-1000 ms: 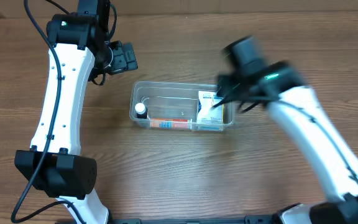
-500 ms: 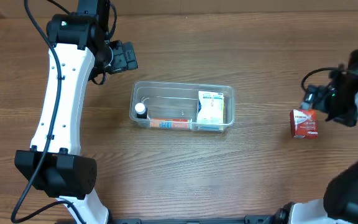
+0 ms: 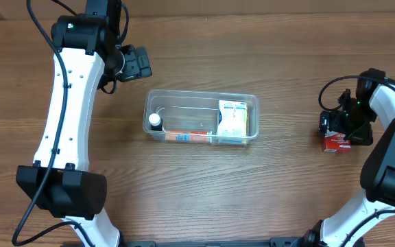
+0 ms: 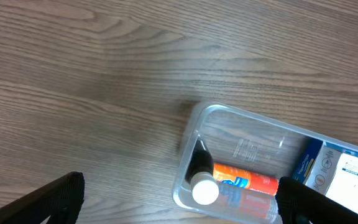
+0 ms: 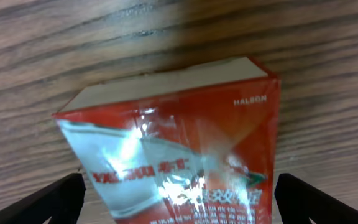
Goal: Pack container
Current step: 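Grasp the red medicine box with the right gripper, then place the red box into the container's middle and release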
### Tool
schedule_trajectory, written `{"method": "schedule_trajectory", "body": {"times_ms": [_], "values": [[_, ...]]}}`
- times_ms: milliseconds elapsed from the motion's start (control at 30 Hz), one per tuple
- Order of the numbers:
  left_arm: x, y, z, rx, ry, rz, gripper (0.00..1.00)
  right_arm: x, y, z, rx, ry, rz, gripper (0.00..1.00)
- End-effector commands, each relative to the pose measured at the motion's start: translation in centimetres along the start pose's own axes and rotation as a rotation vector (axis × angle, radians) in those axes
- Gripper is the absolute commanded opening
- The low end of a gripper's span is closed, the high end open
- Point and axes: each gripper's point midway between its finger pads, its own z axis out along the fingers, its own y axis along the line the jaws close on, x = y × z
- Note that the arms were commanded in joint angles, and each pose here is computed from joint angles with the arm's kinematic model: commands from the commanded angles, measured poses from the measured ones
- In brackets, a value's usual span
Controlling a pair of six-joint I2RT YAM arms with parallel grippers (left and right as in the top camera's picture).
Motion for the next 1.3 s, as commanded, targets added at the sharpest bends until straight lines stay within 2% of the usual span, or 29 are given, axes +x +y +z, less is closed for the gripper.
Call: {"method": "schedule_trajectory", "body": {"times_ms": [0, 67, 133, 367, 500, 667, 767, 833, 967, 1167, 1267], "values": [[-0.5, -0.2, -1.9, 0.015, -0.054, 0.027, 1.0, -0.1, -0.1, 0.7, 0.004, 0.011, 0.017, 1.0], [-0.4, -0.2, -1.9, 0.014, -0.052, 0.026, 1.0, -0.2, -0.1, 0.7, 0.004, 0.005, 0.032, 0.96], [-0.4, -0.2, -1.9, 0.014, -0.051, 0.026, 1.0, -0.2, -0.1, 0.7, 0.004, 0.005, 0.032, 0.83], [-0.3, -0.1, -1.9, 0.013, -0.048, 0.026, 1.0, -0.4, 0.7, 0.6, -0.046, -0.001, 0.043, 0.65], [-0.3, -0.1, -1.9, 0.013, -0.048, 0.026, 1.0, -1.8, 2.9, -2.1, -0.172, -0.056, 0.082, 0.64], [-0.4, -0.1, -1.9, 0.013, -0.049, 0.026, 1.0, -3.6, 5.0, -8.7, -0.173, -0.209, 0.017, 0.63], [-0.5, 0.2, -1.9, -0.009, -0.058, 0.029, 1.0, -3.8, 8.4, -14.0, -0.188, -0.33, -0.085, 0.62], [-0.7, 0.7, -1.9, -0.033, -0.066, 0.023, 1.0, -3.2, 12.6, -18.5, -0.194, -0.441, -0.23, 0.61], [-1.4, 2.9, -2.0, -0.049, -0.071, -0.068, 1.0, -0.7, 20.6, -23.5, -0.202, -0.581, -0.489, 0.61], [-2.1, 10.1, -2.4, -0.005, -0.028, -0.316, 1.0, 4.4, 31.7, -22.8, -0.177, -0.625, -0.928, 0.61], [-2.4, 12.4, -2.6, 0.041, -0.022, -0.399, 1.0, 5.3, 34.8, -20.7, -0.118, -0.614, -1.048, 0.61]]}}
